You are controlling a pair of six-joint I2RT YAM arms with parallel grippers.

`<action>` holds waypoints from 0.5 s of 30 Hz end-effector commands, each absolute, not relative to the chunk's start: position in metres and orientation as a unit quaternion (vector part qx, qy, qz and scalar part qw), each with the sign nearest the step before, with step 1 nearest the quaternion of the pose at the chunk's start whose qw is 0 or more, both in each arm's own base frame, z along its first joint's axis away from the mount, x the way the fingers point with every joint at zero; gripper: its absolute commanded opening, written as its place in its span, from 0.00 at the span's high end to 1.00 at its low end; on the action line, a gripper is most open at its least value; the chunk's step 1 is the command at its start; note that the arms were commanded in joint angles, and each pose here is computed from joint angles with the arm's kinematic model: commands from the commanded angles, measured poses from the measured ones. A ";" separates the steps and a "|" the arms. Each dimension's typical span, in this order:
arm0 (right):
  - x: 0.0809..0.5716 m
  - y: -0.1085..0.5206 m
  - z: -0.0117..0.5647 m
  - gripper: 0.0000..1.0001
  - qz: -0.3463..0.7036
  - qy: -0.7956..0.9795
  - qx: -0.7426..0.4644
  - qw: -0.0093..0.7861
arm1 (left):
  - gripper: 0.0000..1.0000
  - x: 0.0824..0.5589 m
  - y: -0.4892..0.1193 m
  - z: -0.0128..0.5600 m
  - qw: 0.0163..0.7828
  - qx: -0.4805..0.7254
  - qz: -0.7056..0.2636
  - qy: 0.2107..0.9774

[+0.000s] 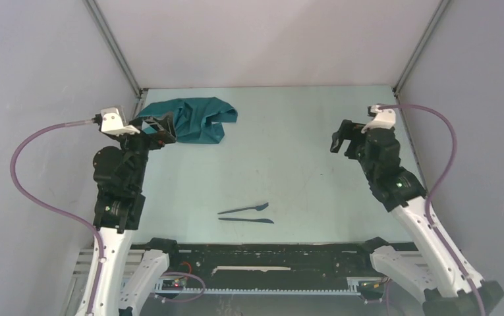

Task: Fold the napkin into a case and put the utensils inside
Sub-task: Move the crumpled napkin to the center of the board.

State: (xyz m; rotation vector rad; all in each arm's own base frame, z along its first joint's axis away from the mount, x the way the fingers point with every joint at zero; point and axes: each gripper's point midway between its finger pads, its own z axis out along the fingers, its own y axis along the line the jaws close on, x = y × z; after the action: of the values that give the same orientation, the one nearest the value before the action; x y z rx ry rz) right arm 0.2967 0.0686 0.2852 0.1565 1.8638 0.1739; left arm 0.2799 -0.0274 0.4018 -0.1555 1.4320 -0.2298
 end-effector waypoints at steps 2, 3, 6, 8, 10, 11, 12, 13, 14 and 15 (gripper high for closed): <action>0.329 0.084 0.297 0.01 0.070 0.771 0.084 0.627 | 0.01 0.292 -0.010 0.405 0.769 -0.115 -0.087 0.622; 0.333 0.090 0.295 0.01 0.074 0.773 0.085 0.625 | 0.01 0.294 -0.010 0.402 0.768 -0.118 -0.087 0.624; 0.350 0.113 0.291 0.01 0.101 0.772 0.085 0.622 | 0.01 0.301 -0.009 0.393 0.759 -0.127 -0.089 0.632; 0.363 0.130 0.284 0.01 0.120 0.773 0.101 0.615 | 0.00 0.306 -0.009 0.388 0.752 -0.134 -0.090 0.639; 0.380 0.154 0.272 0.01 0.148 0.780 0.127 0.595 | 0.00 0.311 -0.008 0.379 0.739 -0.142 -0.087 0.653; 0.388 0.170 0.269 0.00 0.177 0.777 0.136 0.588 | 0.00 0.314 -0.008 0.376 0.735 -0.146 -0.087 0.657; 0.395 0.190 0.264 0.00 0.213 0.778 0.146 0.574 | 0.00 0.316 -0.008 0.374 0.731 -0.149 -0.088 0.660; 0.402 0.212 0.258 0.00 0.246 0.776 0.146 0.562 | 0.00 0.317 -0.008 0.373 0.728 -0.150 -0.089 0.663; 0.408 0.234 0.253 0.00 0.277 0.775 0.143 0.550 | 0.00 0.318 -0.008 0.373 0.727 -0.150 -0.090 0.664; 0.413 0.257 0.248 0.00 0.305 0.775 0.139 0.536 | 0.00 0.319 -0.009 0.372 0.725 -0.149 -0.092 0.666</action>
State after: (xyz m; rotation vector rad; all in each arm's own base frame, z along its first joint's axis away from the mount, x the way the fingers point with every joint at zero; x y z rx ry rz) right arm 0.3873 0.1772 0.2260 0.2325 1.9379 0.3542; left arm 0.3171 -0.0148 0.3570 -0.2829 1.5075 -0.1944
